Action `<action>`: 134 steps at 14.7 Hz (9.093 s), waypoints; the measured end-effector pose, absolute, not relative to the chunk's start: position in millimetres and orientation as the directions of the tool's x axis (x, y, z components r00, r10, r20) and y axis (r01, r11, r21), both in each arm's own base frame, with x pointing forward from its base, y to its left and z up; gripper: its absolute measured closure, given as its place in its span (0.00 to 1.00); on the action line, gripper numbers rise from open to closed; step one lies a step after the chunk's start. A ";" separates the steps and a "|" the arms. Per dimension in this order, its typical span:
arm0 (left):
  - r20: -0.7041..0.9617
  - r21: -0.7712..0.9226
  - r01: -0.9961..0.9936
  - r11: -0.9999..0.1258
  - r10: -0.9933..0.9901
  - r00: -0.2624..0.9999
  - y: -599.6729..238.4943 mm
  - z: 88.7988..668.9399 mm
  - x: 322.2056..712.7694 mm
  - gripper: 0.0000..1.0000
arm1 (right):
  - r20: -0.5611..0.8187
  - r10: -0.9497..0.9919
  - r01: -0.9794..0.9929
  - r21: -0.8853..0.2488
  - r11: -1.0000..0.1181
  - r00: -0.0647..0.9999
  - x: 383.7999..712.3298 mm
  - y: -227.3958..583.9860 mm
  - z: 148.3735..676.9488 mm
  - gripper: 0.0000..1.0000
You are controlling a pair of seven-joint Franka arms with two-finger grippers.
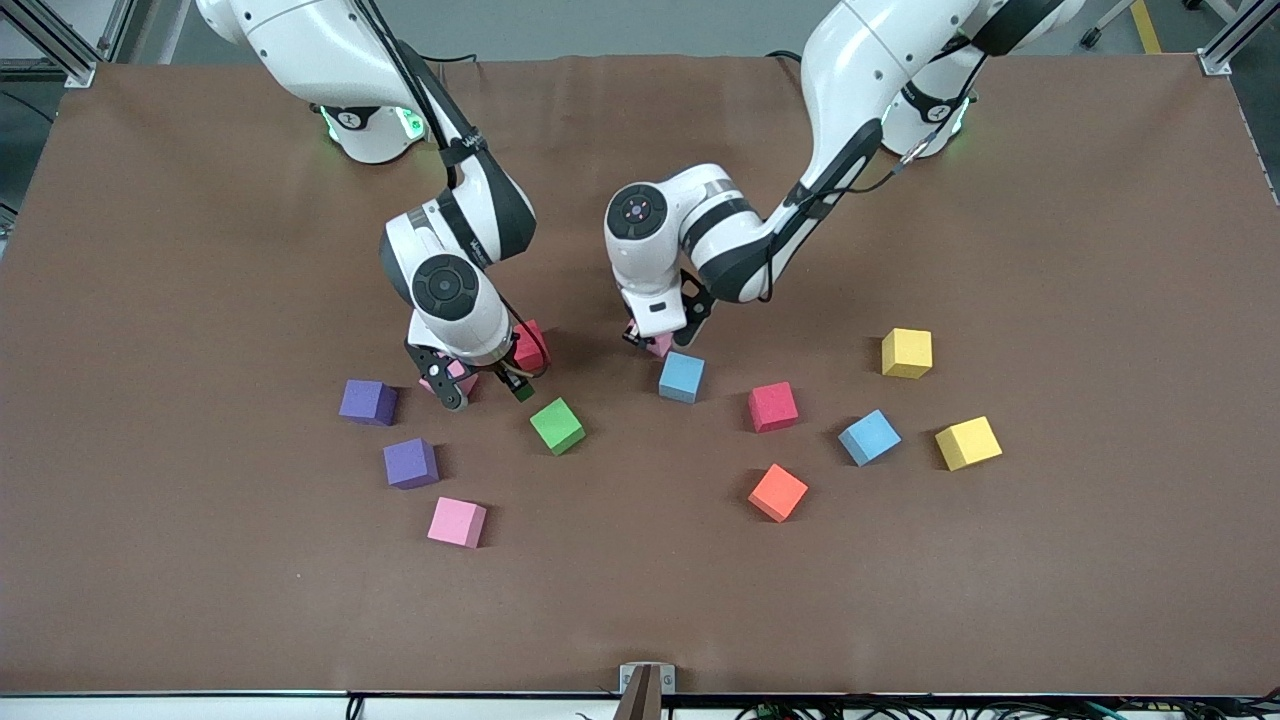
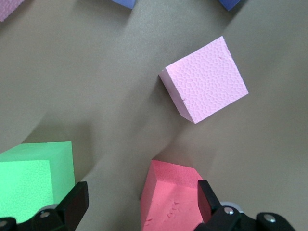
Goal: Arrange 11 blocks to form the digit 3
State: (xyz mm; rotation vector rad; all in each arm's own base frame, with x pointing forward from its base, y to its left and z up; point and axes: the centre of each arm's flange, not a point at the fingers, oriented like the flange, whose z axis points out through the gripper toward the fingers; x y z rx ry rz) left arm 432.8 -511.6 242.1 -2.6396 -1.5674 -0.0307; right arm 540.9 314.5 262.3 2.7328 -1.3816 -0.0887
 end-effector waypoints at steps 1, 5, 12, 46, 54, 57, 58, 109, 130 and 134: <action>0.065 -0.051 0.894 -0.444 0.892 0.447 -505.2 245.1 427.9 0.47 | -0.017 -0.806 -0.801 0.097 -0.590 0.592 539.7 313.6 263.0 0.00; 0.069 -0.011 0.955 -0.297 0.952 0.297 -490.6 248.4 404.7 0.47 | -0.016 -0.814 -0.809 0.102 -0.579 0.581 538.0 312.5 261.7 0.00; 0.036 -0.013 0.998 -0.061 0.997 0.061 -471.5 214.6 338.2 0.47 | -0.011 -0.838 -0.835 0.083 -0.544 0.545 538.9 316.2 266.9 0.00; -0.006 0.041 0.997 -0.066 0.998 0.066 -458.8 262.5 311.1 0.00 | 0.052 -0.802 -0.804 0.050 -0.593 0.595 561.2 237.2 255.7 0.00; 0.004 0.069 0.976 -0.208 0.978 0.208 -417.6 320.6 420.4 0.00 | 0.051 -0.515 -0.516 0.020 -0.856 0.856 538.4 201.7 259.0 0.00; -0.018 0.063 0.978 -0.198 0.980 0.199 -410.6 331.9 472.6 0.00 | 0.060 -0.417 -0.418 0.008 -0.908 0.907 534.2 210.5 258.1 0.00; -0.019 0.059 0.979 -0.196 0.980 0.197 -406.9 330.0 489.1 0.00 | 0.068 -0.386 -0.387 0.000 -0.922 0.920 532.6 210.5 255.8 0.00; -0.049 -0.018 0.603 -0.797 0.603 0.796 -415.4 285.1 481.0 0.00 | 0.053 -0.974 -0.975 0.001 -0.220 0.220 331.2 403.4 238.5 0.43; -0.063 -0.053 0.934 -0.353 0.935 0.350 -461.9 227.9 513.4 0.00 | 0.077 -0.995 -0.998 0.005 -0.064 0.064 329.2 442.5 200.8 0.43; -0.056 -0.052 0.943 -0.329 0.944 0.326 -456.2 221.8 518.9 0.00 | 0.076 -0.996 -0.998 0.001 -0.055 0.055 327.2 449.3 201.5 0.43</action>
